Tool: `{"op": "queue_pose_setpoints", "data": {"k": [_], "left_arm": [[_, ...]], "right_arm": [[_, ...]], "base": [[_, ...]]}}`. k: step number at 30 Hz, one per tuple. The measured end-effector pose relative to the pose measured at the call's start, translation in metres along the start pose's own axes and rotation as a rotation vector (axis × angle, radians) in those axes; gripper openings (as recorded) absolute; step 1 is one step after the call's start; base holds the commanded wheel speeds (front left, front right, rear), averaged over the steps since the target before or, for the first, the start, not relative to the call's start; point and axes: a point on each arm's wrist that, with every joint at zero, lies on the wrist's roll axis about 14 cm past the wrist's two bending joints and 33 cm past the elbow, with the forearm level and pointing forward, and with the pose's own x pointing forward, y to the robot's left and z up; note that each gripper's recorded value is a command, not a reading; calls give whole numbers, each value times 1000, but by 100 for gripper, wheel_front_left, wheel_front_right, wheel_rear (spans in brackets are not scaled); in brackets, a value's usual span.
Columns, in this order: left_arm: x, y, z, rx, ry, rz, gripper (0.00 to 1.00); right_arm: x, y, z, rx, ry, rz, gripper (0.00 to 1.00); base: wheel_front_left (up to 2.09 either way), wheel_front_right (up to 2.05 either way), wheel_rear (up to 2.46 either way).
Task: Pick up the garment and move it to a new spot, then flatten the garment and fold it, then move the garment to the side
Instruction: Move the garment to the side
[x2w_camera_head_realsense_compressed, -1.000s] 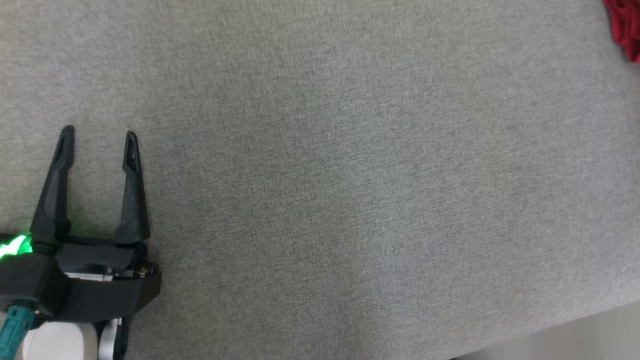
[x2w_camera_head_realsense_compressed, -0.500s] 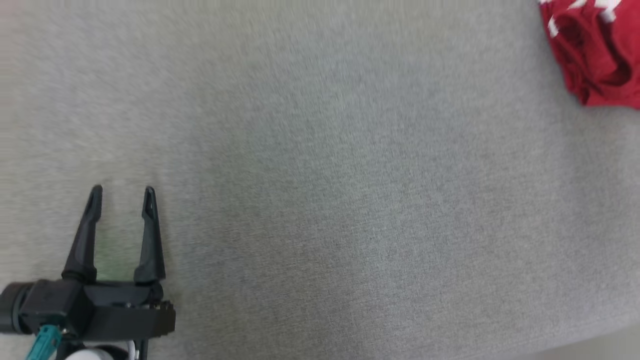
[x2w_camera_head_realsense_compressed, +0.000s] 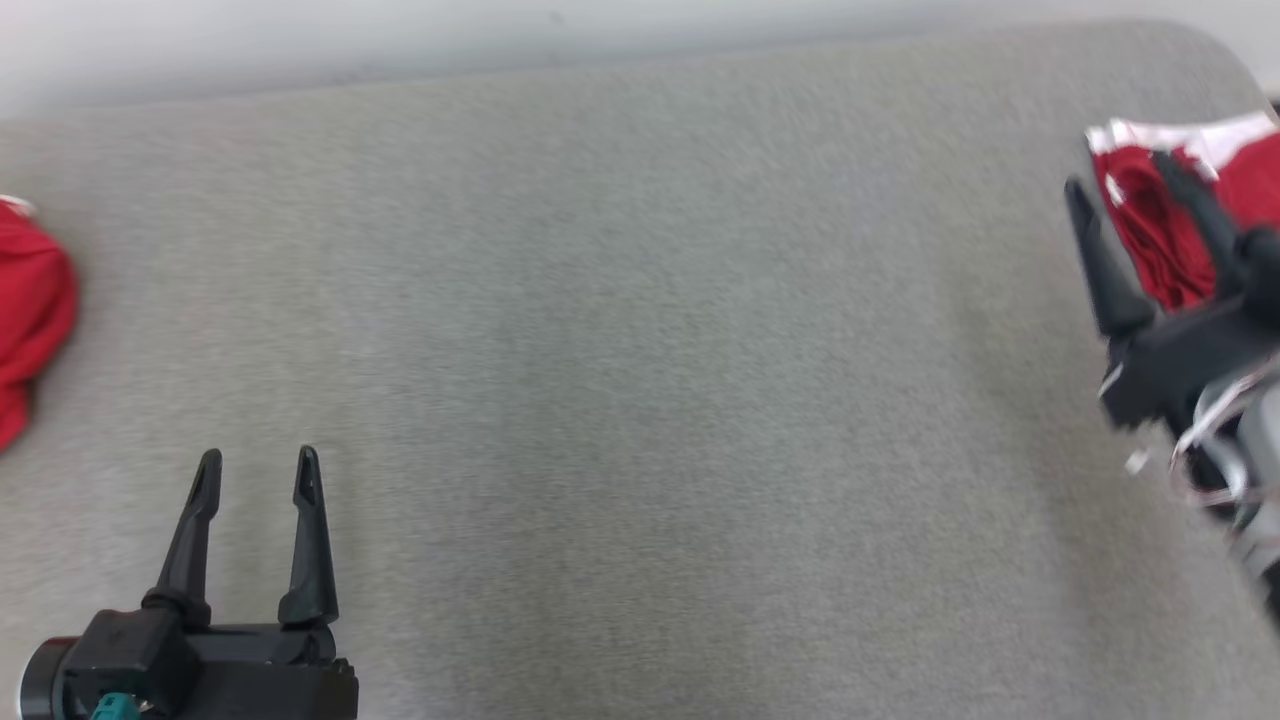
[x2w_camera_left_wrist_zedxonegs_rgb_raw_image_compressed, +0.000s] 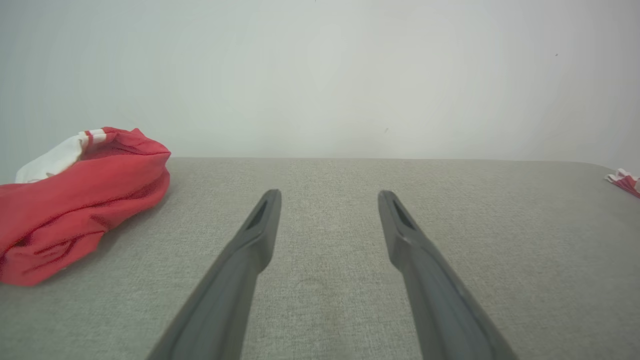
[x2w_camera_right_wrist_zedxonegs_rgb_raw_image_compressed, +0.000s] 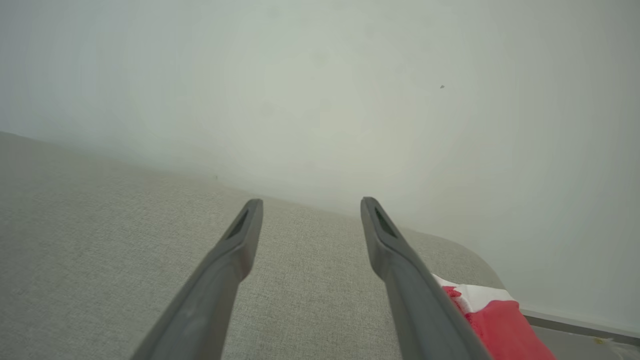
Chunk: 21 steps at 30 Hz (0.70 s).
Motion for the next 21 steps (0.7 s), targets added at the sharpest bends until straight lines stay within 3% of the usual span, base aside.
{"op": "queue_pose_setpoints", "data": {"k": [10, 21], "left_arm": [[-28, 25, 25, 14, -41, 78, 100], [-49, 36, 33, -1, -54, 117, 100]], "right_arm": [[-41, 62, -4, 198, -82, 2, 100], [-92, 106, -12, 320, -86, -18, 100]], "base": [[0, 0, 0], [0, 0, 0]]}}
